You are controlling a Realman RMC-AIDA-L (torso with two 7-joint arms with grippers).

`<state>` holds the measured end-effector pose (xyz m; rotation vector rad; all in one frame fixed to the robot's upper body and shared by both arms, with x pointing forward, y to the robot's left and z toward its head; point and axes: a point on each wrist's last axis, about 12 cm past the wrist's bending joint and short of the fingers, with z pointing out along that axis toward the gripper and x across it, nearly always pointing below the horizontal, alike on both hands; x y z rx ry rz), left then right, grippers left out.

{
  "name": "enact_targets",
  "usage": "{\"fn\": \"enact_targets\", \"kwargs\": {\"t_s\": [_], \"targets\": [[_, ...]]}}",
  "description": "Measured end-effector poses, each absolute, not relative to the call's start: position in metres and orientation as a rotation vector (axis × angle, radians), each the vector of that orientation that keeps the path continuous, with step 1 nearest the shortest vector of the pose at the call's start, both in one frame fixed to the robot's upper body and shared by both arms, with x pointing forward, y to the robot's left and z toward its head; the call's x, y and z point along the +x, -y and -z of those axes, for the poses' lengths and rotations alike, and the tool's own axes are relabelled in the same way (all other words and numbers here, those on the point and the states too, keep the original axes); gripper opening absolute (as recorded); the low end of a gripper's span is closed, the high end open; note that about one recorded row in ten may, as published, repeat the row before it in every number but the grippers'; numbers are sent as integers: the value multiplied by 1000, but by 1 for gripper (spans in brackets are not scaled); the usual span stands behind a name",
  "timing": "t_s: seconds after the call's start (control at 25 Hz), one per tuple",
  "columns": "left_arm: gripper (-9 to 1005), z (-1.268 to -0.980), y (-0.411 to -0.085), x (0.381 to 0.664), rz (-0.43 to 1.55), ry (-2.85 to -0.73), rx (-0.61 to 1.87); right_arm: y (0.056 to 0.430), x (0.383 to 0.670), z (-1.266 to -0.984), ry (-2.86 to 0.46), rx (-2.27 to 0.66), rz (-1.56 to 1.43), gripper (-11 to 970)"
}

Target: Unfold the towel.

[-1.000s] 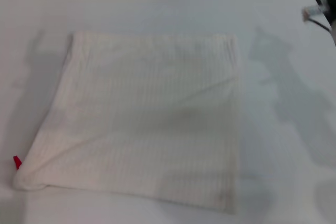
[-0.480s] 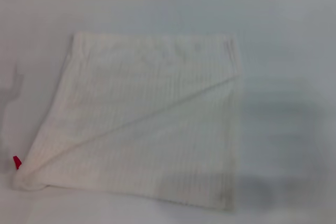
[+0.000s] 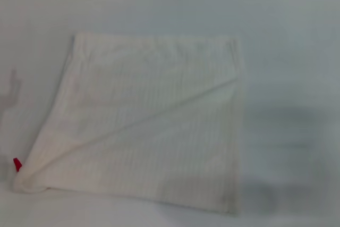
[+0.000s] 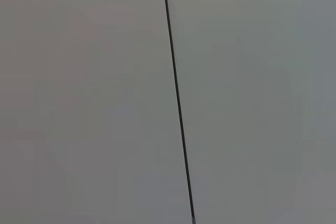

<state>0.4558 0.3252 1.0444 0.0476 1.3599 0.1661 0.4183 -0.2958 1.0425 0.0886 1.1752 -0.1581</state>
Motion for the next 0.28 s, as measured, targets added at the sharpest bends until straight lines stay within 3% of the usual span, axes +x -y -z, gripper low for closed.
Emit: {"fn": "enact_targets", "kwargs": {"t_s": [0.16,0.28], "targets": [[776,-1044,-325,453,-168,-1356,50,294,417,-1041,-1185,80,151,667],[776,-1044,-325,453,-167,-1352,50,294,416,-1041,-1183,80,152,667]]}}
